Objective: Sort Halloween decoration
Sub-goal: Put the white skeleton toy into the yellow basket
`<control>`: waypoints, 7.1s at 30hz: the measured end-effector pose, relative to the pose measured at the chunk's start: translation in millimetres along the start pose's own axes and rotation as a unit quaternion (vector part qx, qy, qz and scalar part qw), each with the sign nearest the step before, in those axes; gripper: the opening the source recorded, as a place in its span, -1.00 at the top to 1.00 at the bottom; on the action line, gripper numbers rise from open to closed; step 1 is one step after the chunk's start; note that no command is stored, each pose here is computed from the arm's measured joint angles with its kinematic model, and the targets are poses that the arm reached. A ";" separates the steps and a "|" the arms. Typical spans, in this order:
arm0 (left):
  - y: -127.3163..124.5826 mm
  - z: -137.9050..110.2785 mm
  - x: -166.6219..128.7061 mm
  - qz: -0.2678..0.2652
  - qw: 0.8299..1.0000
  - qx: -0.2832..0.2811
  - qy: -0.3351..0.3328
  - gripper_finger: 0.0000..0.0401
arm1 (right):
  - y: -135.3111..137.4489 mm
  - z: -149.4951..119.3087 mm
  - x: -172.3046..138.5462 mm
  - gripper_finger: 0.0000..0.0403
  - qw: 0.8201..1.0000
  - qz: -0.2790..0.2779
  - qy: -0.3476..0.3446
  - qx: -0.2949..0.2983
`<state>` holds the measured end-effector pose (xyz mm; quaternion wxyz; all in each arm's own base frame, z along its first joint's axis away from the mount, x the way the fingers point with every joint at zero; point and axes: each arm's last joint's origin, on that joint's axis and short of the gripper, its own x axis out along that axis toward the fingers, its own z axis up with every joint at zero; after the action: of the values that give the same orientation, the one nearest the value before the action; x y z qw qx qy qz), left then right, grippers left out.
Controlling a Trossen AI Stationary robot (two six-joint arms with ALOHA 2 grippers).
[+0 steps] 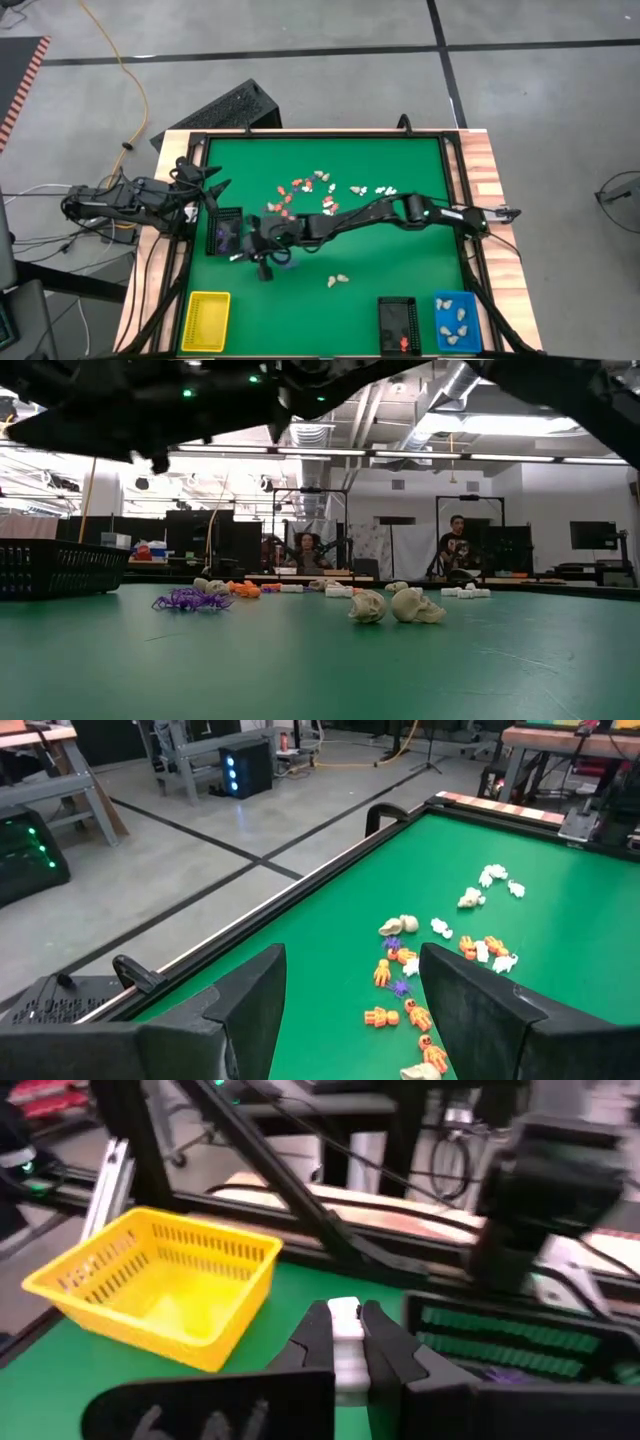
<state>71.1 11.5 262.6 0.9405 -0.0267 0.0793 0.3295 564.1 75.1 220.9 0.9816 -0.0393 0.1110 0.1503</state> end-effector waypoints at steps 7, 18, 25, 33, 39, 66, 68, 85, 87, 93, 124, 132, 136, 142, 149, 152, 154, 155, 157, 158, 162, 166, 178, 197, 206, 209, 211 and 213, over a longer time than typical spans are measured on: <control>0.0 0.2 0.0 0.001 1.000 -0.001 -0.001 -0.10 | 4.7 5.6 23.5 0.82 0.998 0.063 -0.024 -0.016; -0.2 1.7 0.0 -0.001 1.000 -0.008 -0.007 -0.10 | 33.7 11.5 26.9 0.82 0.970 0.166 -0.108 -0.139; -1.1 8.1 -0.3 -0.005 0.999 -0.018 -0.033 -0.10 | 48.4 29.4 24.1 0.82 0.947 0.147 -0.201 -0.203; -5.9 17.3 -3.9 -0.116 0.992 -0.035 -0.043 -0.10 | 53.7 23.1 29.3 0.82 0.947 0.155 -0.217 -0.181; -7.6 44.4 -17.3 -0.262 0.957 -0.076 -0.095 -0.10 | 46.5 -7.6 42.3 0.82 0.953 0.168 -0.225 -0.112; -54.7 14.2 5.5 -0.263 0.873 -0.062 0.406 0.84 | 28.0 50.0 -21.3 0.82 0.979 0.171 0.071 -0.089; -56.2 23.0 2.2 -0.255 0.867 -0.066 0.424 0.96 | 30.4 51.2 -31.9 0.82 0.974 0.169 0.120 -0.091; -94.0 17.2 -28.0 -0.232 0.851 -0.016 0.471 1.00 | 45.9 41.2 10.6 0.82 0.982 0.118 -0.078 -0.129; -88.3 19.2 -28.0 -0.219 0.866 -0.016 0.449 1.00 | 47.5 37.6 14.9 0.82 0.982 0.120 -0.100 -0.109; -74.9 27.6 -29.7 -0.221 0.894 -0.025 0.389 1.00 | 50.5 8.0 34.9 0.82 0.978 0.135 -0.128 -0.090; -102.0 38.7 -44.7 -0.252 0.844 -0.025 0.472 1.00 | 29.1 -10.1 41.5 0.82 0.980 0.134 -0.139 -0.046; -114.6 37.8 -65.1 -0.271 0.781 -0.041 0.562 1.00 | 27.9 -13.6 42.6 0.82 0.985 0.121 -0.120 -0.038; -118.1 35.8 -72.6 -0.258 0.774 -0.067 0.574 1.00 | 32.4 -13.1 43.1 0.82 0.984 0.122 -0.123 -0.051; -143.8 25.0 -85.4 -0.258 0.783 -0.077 0.561 1.00 | 30.4 -19.8 44.2 0.82 0.987 0.126 -0.092 -0.029; -182.9 -10.6 -104.5 -0.226 0.772 -0.038 0.592 1.00 | 14.4 -21.3 42.3 0.82 0.990 0.116 -0.085 0.008; -191.1 -24.4 -110.1 -0.203 0.781 -0.022 0.590 1.00 | 15.3 -22.0 42.5 0.82 0.990 0.117 -0.080 0.012; -197.2 -32.3 -111.2 -0.194 0.782 -0.012 0.592 1.00 | 14.0 -23.7 42.6 0.82 0.990 0.118 -0.072 0.014; -200.6 -36.4 -111.1 -0.190 0.783 -0.007 0.592 1.00 | 12.4 -23.1 41.7 0.82 0.991 0.117 -0.066 0.016; -208.2 -44.0 -111.2 -0.193 0.785 0.003 0.588 1.00 | 7.2 -21.5 39.3 0.82 0.992 0.112 -0.056 0.014; -212.1 -47.5 -110.9 -0.195 0.786 0.006 0.587 1.00 | 4.4 -17.2 36.7 0.82 0.992 0.110 -0.055 0.012; -223.5 -58.7 -107.2 -0.199 0.790 0.021 0.579 1.00 | -2.7 6.7 21.2 0.82 0.996 0.088 -0.032 -0.012; -227.3 -70.7 -103.2 -0.184 0.799 0.032 0.571 1.00 | -3.3 26.0 7.0 0.82 0.997 0.070 -0.006 -0.036; -241.4 -89.6 -86.5 -0.201 0.823 0.030 0.531 1.00 | 15.9 40.9 -3.4 0.82 0.995 0.074 0.025 -0.059; -245.0 -75.3 -56.8 -0.235 0.840 0.062 0.485 1.00 | 16.8 36.6 -3.7 0.82 0.995 0.075 0.047 -0.053; -206.2 -6.7 -81.3 -0.301 0.840 0.010 0.451 1.00 | 18.9 34.5 -1.0 0.82 0.995 0.075 0.026 -0.060; -186.4 14.9 -84.3 -0.310 0.866 -0.024 0.393 1.00 | 27.3 23.7 9.9 0.82 0.995 0.080 0.001 -0.065; -174.6 26.8 -84.4 -0.310 0.883 -0.043 0.348 1.00 | 36.3 10.6 18.4 0.82 0.994 0.088 0.003 -0.069; -164.6 37.1 -83.0 -0.312 0.897 -0.051 0.307 1.00 | 41.6 2.5 25.0 0.82 0.993 0.092 -0.008 -0.073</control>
<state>114.7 -164.4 312.7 0.9212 -0.1984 0.3347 -0.0023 575.2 122.1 215.7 0.9590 -0.0997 0.0949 0.2476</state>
